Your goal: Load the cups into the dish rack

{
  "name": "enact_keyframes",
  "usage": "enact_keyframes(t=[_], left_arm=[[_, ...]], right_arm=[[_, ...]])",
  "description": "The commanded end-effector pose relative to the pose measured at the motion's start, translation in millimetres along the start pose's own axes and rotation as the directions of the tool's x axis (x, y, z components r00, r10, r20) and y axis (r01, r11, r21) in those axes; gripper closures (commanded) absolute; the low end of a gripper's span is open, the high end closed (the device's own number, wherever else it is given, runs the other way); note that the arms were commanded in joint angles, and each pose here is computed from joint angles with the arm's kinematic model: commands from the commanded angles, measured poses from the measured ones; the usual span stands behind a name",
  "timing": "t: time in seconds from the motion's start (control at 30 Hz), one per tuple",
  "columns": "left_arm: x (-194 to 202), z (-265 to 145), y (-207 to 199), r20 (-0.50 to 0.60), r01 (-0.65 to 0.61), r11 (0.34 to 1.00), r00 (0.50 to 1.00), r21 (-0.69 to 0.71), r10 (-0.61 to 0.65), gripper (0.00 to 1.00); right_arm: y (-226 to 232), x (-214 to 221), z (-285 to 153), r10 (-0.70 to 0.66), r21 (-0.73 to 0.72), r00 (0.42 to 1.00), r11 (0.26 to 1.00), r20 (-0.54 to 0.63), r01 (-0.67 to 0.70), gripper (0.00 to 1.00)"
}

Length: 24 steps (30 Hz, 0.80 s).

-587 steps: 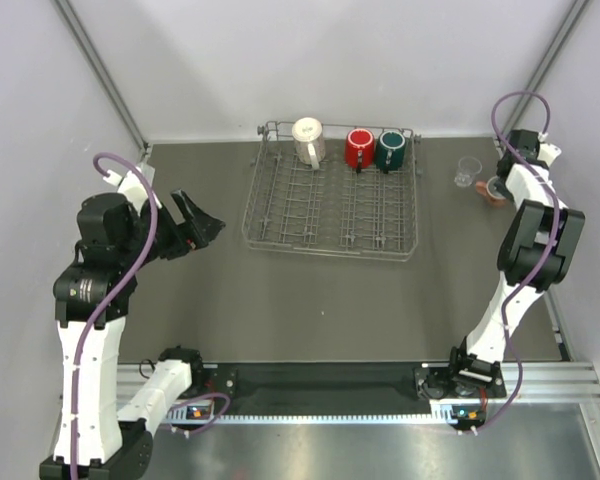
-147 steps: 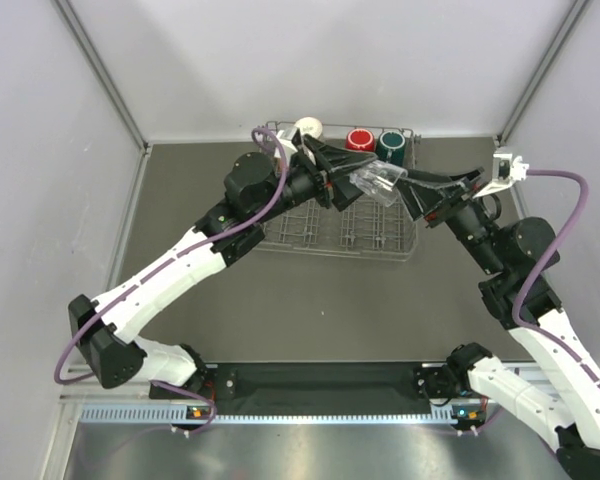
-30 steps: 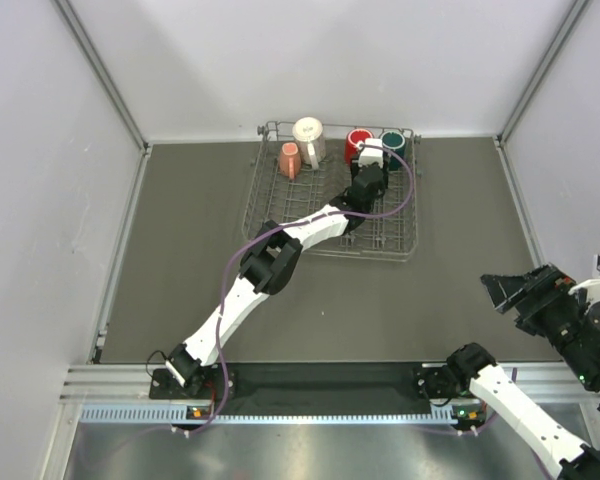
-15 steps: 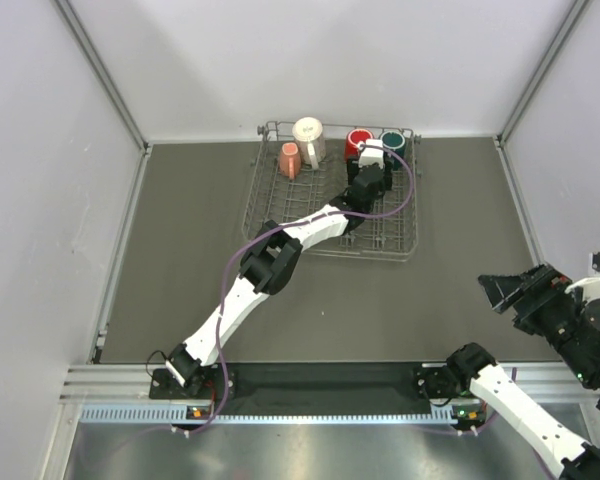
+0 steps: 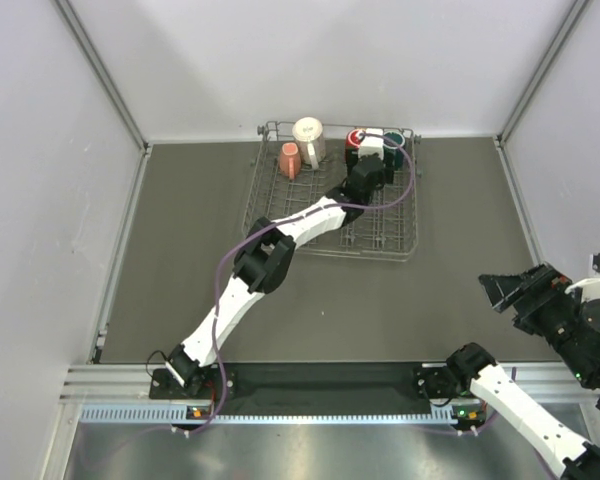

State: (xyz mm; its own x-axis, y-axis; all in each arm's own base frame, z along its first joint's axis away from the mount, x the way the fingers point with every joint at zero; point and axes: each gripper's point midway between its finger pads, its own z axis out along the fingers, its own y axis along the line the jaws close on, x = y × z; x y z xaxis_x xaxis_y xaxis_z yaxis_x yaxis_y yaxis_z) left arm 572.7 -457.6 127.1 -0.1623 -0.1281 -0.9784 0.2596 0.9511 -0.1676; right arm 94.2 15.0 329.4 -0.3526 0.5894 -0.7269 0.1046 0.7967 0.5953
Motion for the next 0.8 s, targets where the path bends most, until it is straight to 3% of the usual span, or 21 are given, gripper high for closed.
enact_keyframes(t=[0.0, 0.3, 0.33, 0.4, 0.43, 0.47, 0.57, 0.77], left_arm=[[-117.4, -29.7, -19.9, 0.133, 0.100, 0.991, 0.985, 0.086, -0.111, 0.21], [-178.7, -90.0, -10.4, 0.051, 0.164, 0.979, 0.984, 0.125, -0.171, 0.20], [-201.4, -102.5, -2.7, 0.062, 0.189, 0.974, 0.978, 0.123, -0.197, 0.19], [-201.5, -114.5, 9.1, 0.007, 0.273, 0.955, 0.961, 0.114, -0.276, 0.19], [-220.5, -128.0, 24.9, -0.003, 0.310, 0.944, 0.950, 0.116, -0.311, 0.19], [-202.9, -136.3, 26.6, -0.082, 0.367, 0.920, 0.930, 0.137, -0.359, 0.18], [-203.5, -172.8, 53.4, -0.154, 0.444, 0.879, 0.894, 0.175, -0.421, 0.18], [-197.8, -265.0, 99.5, -0.231, 0.467, 0.863, 0.876, 0.193, -0.423, 0.16]], right_arm=[[-2.7, 0.0, 4.5, -0.004, 0.016, 1.000, 1.000, 0.000, 0.004, 0.19], [7.8, 19.9, 35.2, -0.155, 0.009, 0.983, 0.988, -0.099, 0.157, 0.16], [8.8, 24.7, 43.3, -0.181, 0.021, 0.975, 0.982, -0.126, 0.185, 0.15], [13.7, 28.1, 52.6, -0.217, 0.013, 0.965, 0.975, -0.148, 0.222, 0.14], [15.3, 29.9, 58.2, -0.230, 0.018, 0.960, 0.972, -0.159, 0.236, 0.13], [16.7, 31.3, 62.7, -0.240, 0.019, 0.957, 0.969, -0.164, 0.246, 0.10], [22.8, 33.4, 78.6, -0.266, 0.012, 0.951, 0.962, -0.160, 0.271, 0.01], [28.0, 45.4, 108.5, -0.286, 0.049, 0.934, 0.952, -0.213, 0.302, 0.00]])
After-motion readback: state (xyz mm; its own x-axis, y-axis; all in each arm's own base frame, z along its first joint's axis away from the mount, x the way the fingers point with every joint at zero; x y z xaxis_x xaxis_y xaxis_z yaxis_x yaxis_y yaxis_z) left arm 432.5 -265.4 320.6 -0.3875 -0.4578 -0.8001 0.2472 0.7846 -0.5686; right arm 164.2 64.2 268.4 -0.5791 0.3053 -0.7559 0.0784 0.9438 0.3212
